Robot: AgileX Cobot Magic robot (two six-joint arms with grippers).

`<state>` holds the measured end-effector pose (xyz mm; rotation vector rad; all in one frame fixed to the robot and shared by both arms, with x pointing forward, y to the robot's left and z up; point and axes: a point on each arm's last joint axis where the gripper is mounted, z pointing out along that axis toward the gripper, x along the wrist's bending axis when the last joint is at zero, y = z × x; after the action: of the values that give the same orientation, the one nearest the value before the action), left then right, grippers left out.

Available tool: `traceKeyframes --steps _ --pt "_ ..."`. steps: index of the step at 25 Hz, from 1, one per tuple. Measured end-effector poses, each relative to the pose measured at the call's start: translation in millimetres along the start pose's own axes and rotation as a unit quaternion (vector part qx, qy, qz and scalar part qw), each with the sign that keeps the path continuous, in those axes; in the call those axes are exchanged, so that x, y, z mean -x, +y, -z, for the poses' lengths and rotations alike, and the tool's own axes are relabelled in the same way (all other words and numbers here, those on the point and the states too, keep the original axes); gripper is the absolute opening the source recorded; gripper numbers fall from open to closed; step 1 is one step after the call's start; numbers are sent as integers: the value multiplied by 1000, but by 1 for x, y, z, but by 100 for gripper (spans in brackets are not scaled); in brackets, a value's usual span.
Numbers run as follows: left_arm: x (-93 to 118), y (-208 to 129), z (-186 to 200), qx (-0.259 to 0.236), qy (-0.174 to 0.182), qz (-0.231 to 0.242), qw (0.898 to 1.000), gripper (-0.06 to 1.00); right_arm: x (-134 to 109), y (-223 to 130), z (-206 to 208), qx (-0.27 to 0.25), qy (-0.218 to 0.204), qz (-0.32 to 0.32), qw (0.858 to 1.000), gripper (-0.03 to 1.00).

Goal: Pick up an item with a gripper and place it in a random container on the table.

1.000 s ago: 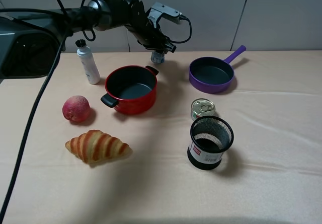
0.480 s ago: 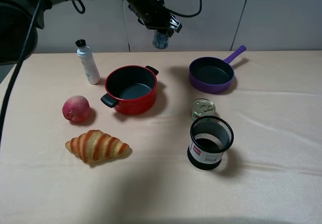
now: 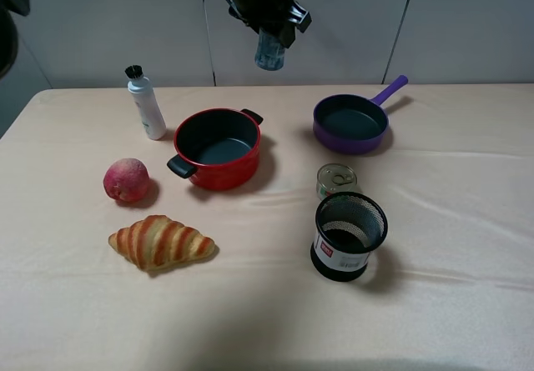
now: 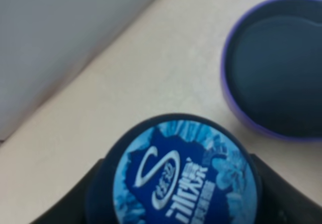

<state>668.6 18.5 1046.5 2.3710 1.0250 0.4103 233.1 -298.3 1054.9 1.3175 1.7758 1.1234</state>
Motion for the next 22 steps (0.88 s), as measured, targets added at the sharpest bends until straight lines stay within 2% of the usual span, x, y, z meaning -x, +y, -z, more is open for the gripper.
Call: traceKeyframes --steps 8,16,22 --pt "35 7 31 -5 -22 -48 999 53 0 0 0 0 1 0 1000 69" --pt "86 12 39 2 -77 -85 993 53 0 0 0 0 0 0 1000 69" --pt "120 8 50 -7 -102 -115 988 53 0 0 0 0 0 0 1000 69"
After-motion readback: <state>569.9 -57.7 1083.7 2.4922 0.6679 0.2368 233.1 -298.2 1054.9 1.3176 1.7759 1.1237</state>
